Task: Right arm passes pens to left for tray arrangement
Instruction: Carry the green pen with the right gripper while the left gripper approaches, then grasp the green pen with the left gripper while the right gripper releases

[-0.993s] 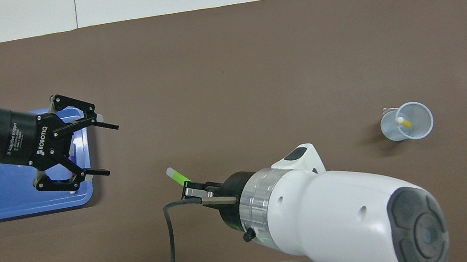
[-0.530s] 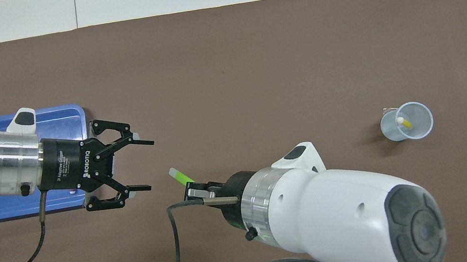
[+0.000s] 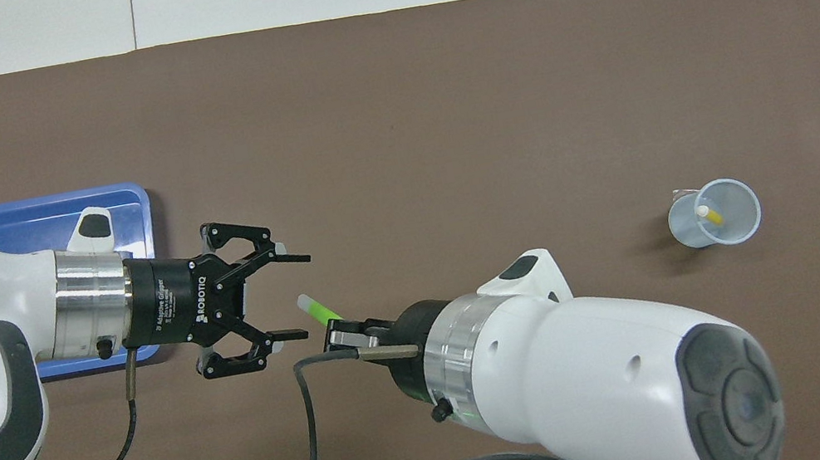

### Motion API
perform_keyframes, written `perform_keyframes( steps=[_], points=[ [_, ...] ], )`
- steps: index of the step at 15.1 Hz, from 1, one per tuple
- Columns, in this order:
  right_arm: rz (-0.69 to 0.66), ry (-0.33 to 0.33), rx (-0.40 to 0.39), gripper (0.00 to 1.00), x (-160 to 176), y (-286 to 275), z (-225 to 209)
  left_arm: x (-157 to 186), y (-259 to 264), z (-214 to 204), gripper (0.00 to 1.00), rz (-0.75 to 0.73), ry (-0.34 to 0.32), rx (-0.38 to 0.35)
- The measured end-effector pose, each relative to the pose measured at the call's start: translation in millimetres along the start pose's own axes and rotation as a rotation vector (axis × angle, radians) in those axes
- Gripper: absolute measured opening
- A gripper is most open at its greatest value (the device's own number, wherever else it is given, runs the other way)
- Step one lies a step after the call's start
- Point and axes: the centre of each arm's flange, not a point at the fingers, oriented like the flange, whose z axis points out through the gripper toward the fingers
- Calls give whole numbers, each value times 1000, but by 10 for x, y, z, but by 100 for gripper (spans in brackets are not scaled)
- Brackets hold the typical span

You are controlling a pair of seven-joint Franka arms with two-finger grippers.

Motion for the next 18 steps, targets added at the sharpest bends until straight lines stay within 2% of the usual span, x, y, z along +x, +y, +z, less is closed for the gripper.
perform_keyframes(
  steps=[4, 5, 7, 8, 10, 12, 14, 17, 18],
  points=[
    [-7, 0, 0, 18, 5, 4, -1, -38, -4, 49, 80, -1, -12, -7],
    [-7, 0, -1, 18, 6, 5, 0, -53, -10, 74, 72, 1, -12, -8],
    [-7, 1, -1, 18, 9, 7, -1, -69, -19, 100, 69, 4, -9, -11],
    [-7, 1, -1, 18, 9, 7, -1, -70, -22, 98, 61, 4, -9, -12],
    [-7, 1, -1, 18, 10, 8, -1, -73, -25, 93, 60, 4, -8, -14],
    [-6, 1, -1, 18, 16, 11, -2, -74, -30, 91, 50, 4, -8, -15],
    [-5, 2, -1, 18, 18, 12, -3, -72, -32, 91, 50, 4, -8, -16],
    [2, 9, 0, 18, 75, 40, -27, -87, -56, 122, 22, 13, -8, -8],
    [3, 10, 1, 18, 83, 44, -32, -94, -56, 130, 21, 16, -7, -9]
  ],
)
